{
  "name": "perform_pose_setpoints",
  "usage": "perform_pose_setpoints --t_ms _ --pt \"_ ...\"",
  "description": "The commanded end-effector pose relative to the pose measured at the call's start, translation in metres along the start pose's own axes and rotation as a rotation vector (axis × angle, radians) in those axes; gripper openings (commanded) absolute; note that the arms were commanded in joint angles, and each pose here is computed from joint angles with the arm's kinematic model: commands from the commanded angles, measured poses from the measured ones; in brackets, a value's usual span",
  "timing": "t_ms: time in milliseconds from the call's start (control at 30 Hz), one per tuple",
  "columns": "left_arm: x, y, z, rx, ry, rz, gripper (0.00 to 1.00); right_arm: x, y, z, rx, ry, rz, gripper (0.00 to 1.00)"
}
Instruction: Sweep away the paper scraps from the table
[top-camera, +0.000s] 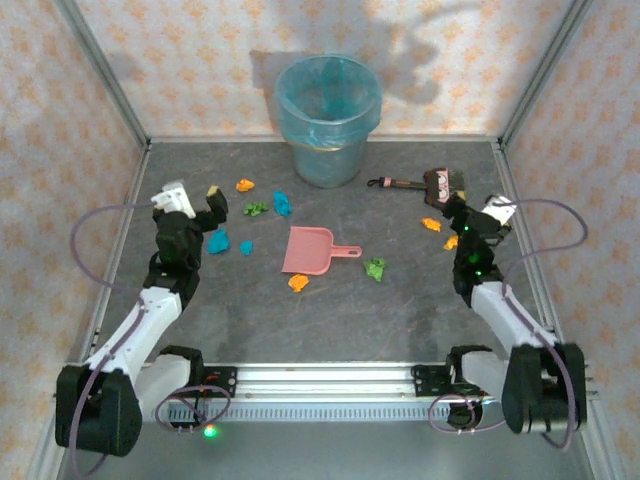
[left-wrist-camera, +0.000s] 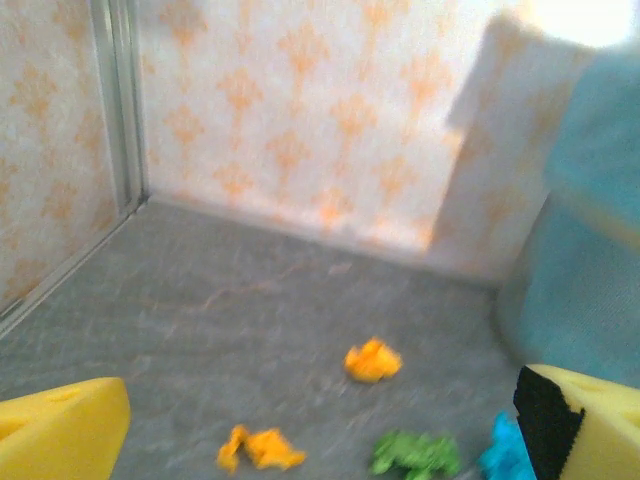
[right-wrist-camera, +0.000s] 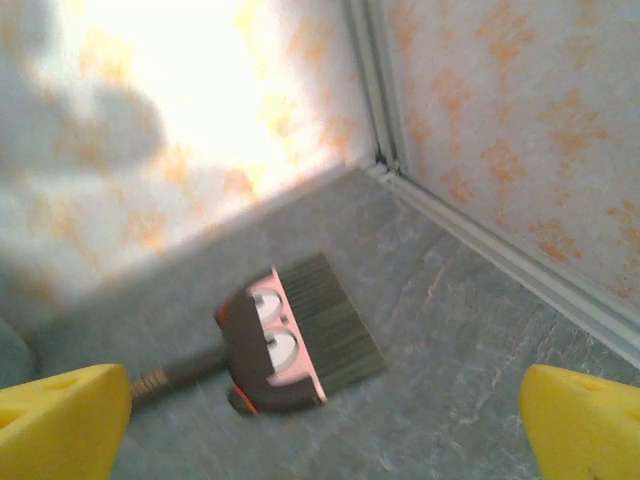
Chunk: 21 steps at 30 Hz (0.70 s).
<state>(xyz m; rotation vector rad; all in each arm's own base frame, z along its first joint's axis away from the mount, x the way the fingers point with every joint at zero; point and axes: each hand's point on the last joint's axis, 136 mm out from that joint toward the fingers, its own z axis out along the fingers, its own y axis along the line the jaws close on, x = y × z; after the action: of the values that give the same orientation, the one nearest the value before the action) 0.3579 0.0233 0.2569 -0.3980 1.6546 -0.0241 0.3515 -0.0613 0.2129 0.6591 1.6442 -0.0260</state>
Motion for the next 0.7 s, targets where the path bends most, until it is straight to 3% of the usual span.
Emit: perform_pose_setpoints --t_ms 0,100,300,433,567,667 --pt "-0.01 0.002 -0.008 -0.042 0.053 -0.23 1.0 -0.003 -0.025 -0.022 0.092 -0.01 0.304 0.99" --pt "-0.013 0.029 -0.021 -0.217 0.09 -0.393 1.0 -0.007 -0.02 -0.035 -0.005 -0.032 0.367 0.99" --pt "-0.008 0.039 -0.033 -0.225 0.086 -0.569 1.0 0.01 0.014 -0.03 -0.109 0.171 0.354 0.98" --pt "-0.004 0.028 -0.03 -0.186 0.159 -0.577 1.0 0.039 0.037 -0.025 -0.14 0.384 0.3 0.89" --pt "0.019 0.003 -0.024 -0.17 0.365 -0.541 1.0 0.08 0.059 -0.033 -0.149 0.616 0.145 0.87" --pt "0.036 -0.015 -0.027 -0.188 0.51 -0.418 1.0 0.104 0.078 -0.046 -0.198 0.754 0.04 0.87"
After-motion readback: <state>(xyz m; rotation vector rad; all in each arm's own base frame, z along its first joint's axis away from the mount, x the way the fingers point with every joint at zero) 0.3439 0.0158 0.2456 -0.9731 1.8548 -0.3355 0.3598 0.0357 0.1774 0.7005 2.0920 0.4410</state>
